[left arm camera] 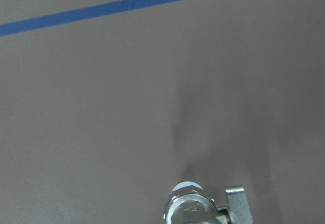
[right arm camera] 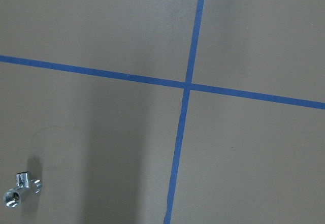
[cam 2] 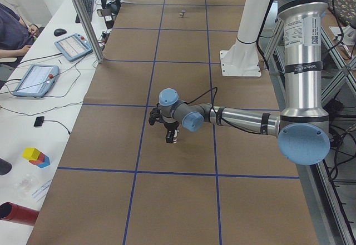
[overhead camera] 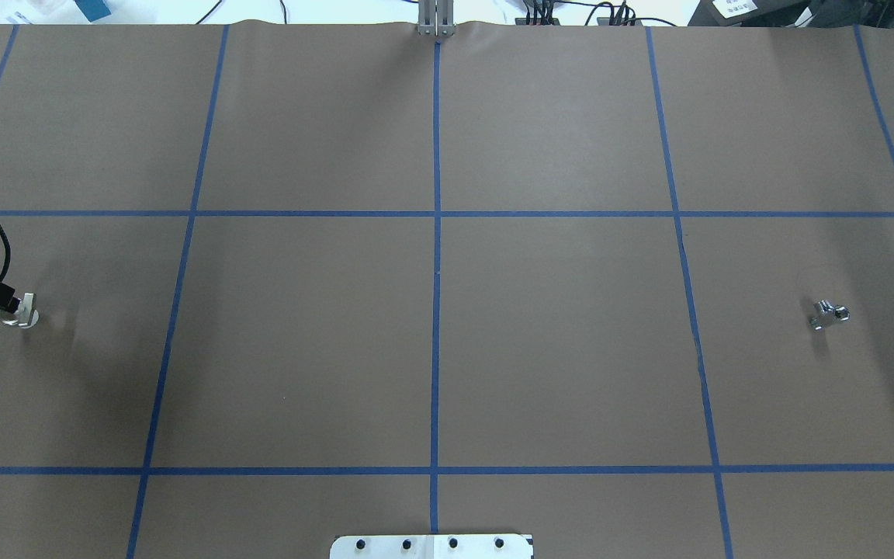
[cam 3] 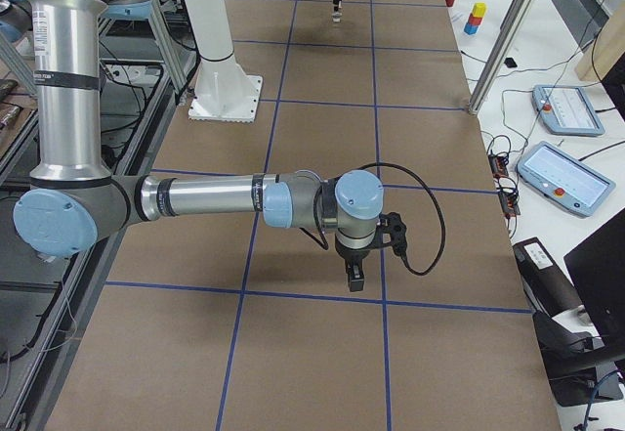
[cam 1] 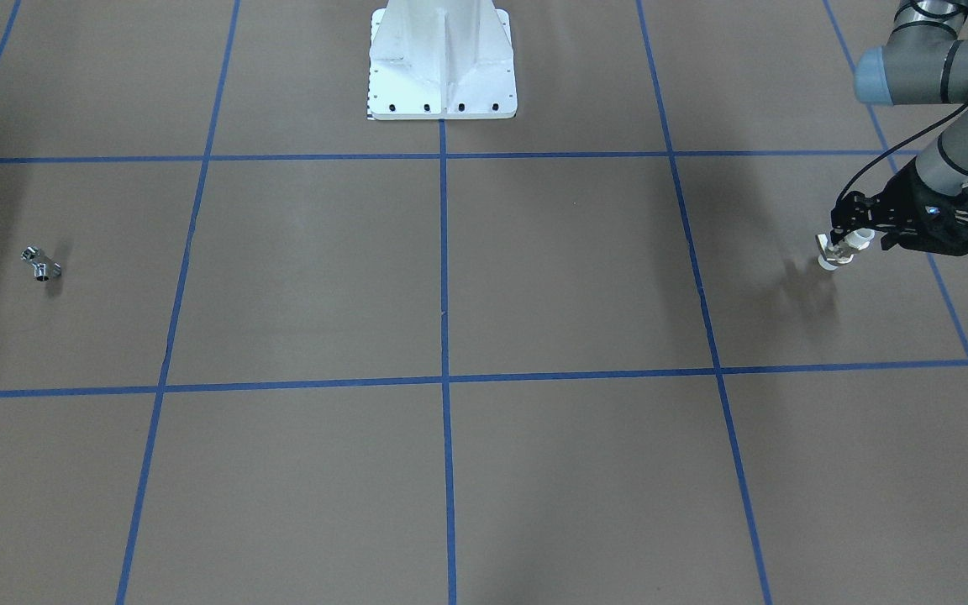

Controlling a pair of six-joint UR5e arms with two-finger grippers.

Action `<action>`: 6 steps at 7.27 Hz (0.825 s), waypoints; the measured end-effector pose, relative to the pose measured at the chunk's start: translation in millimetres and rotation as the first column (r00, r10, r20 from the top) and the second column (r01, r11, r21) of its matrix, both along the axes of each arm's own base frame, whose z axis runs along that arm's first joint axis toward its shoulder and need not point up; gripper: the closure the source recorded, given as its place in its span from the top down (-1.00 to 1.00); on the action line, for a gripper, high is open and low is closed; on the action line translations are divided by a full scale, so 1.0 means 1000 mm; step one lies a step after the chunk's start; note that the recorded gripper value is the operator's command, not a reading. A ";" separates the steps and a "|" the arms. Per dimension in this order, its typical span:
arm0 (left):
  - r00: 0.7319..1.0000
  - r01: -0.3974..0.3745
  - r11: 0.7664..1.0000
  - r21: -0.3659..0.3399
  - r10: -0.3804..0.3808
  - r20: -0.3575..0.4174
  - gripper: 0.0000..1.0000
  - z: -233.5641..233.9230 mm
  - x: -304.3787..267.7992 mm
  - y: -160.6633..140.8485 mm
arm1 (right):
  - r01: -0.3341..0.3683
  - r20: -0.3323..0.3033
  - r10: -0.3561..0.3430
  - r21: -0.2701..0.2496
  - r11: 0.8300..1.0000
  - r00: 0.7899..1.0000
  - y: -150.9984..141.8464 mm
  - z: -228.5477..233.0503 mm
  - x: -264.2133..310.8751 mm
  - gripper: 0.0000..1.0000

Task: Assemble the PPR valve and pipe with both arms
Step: 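Reach the left gripper down and grasp the white PPR valve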

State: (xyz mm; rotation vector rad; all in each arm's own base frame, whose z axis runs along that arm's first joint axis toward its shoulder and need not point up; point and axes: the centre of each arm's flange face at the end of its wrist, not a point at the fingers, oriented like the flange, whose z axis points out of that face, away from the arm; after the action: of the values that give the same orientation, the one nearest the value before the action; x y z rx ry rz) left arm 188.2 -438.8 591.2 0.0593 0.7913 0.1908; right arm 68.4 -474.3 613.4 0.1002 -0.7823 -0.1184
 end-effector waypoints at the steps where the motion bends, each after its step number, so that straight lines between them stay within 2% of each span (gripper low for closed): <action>1: 1.000 -0.004 1.000 -0.002 0.004 -0.008 -0.63 -0.002 0.001 0.001 | 0.001 0.000 -0.001 0.000 1.000 1.000 0.000 0.000 0.000 0.99; 2: 1.000 -0.006 1.000 -0.001 0.006 -0.011 -1.00 -0.003 0.001 0.001 | 0.001 0.000 -0.001 0.000 1.000 1.000 0.000 0.001 0.000 0.99; 4: 1.000 -0.004 1.000 0.007 0.004 -0.015 -1.00 -0.009 0.000 0.001 | 0.000 0.000 0.000 -0.002 1.000 1.000 0.000 0.000 0.000 0.99; 6: 1.000 -0.004 1.000 -0.009 0.004 -0.008 -1.00 -0.053 0.000 -0.001 | -0.004 0.001 0.004 0.000 1.000 1.000 -0.003 -0.003 0.000 0.99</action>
State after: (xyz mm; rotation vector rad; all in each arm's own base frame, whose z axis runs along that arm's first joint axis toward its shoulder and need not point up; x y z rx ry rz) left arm 188.6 -439.7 538.1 0.0502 0.7998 0.1913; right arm 68.6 -476.9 610.4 0.1023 -0.7825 -0.1146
